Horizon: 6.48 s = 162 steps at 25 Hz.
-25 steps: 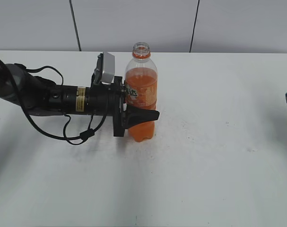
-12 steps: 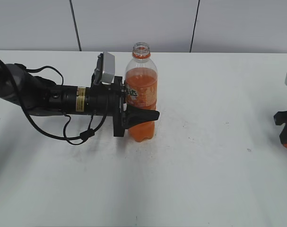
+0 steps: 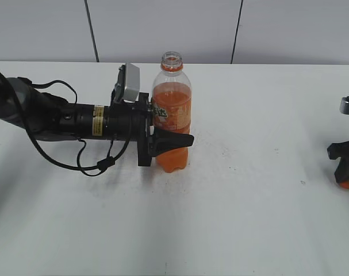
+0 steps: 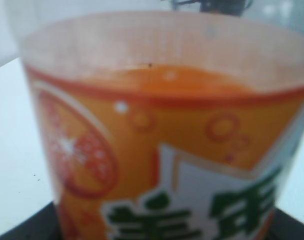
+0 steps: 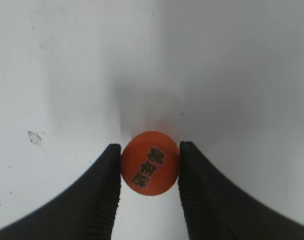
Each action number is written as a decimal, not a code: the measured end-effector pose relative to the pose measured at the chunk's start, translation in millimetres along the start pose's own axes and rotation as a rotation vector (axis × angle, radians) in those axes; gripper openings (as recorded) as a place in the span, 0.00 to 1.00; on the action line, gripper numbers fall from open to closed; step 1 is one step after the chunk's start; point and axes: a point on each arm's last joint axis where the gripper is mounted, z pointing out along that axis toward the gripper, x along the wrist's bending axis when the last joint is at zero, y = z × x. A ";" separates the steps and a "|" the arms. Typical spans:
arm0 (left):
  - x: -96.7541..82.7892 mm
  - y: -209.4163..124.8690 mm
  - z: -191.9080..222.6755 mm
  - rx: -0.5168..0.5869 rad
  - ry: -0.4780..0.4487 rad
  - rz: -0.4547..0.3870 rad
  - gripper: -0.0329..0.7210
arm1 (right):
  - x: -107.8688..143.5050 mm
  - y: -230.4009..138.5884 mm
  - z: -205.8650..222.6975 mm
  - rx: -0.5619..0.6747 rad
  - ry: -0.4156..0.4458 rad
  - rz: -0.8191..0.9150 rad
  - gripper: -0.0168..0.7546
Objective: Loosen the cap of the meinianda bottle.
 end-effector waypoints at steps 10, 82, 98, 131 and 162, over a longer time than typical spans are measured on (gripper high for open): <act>0.0 0.0 0.0 0.000 0.000 0.000 0.60 | 2.2 1.3 -0.4 -0.008 0.025 0.040 0.62; -9.5 136.9 -166.4 0.470 1.426 -0.336 0.83 | 30.1 -9.1 -183.3 -0.276 0.111 -0.029 0.62; -46.9 124.4 -163.9 0.931 1.173 -0.871 0.83 | 27.8 -24.7 -180.2 -0.104 0.084 -0.071 0.62; -276.8 169.2 -256.9 0.479 1.228 -0.654 0.68 | 44.9 -225.3 -196.7 -0.426 -0.014 -0.115 0.62; -355.3 151.7 -278.3 0.158 1.288 -0.359 0.67 | 47.7 -274.0 -188.8 -0.904 -0.107 -0.181 0.62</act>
